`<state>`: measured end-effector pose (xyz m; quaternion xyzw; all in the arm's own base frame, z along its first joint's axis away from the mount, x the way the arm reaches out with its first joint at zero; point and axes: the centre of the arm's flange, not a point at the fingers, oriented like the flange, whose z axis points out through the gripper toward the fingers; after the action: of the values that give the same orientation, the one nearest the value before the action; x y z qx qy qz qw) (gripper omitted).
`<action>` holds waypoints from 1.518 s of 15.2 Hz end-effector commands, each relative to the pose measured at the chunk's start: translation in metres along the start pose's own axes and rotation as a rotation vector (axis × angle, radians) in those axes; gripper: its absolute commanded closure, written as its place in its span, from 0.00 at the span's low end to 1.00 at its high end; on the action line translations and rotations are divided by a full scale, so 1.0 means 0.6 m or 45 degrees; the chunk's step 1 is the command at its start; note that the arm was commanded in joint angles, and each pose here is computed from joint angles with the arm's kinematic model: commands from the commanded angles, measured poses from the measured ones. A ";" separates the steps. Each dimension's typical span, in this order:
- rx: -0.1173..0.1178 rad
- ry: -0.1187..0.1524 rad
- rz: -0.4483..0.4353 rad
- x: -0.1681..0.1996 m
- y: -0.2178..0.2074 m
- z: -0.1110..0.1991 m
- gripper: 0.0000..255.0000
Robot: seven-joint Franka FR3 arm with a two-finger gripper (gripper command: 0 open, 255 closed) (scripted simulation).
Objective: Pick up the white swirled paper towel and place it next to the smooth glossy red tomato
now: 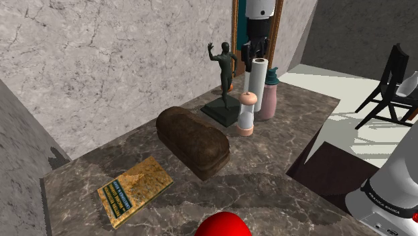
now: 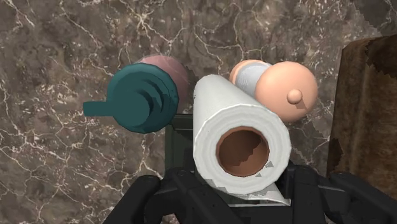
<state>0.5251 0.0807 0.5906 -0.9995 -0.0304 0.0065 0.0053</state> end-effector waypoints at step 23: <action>0.000 -0.001 0.000 -0.035 -0.032 -0.196 1.00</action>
<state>0.5133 0.0907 0.7044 -0.9995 -0.0305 0.0068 0.0054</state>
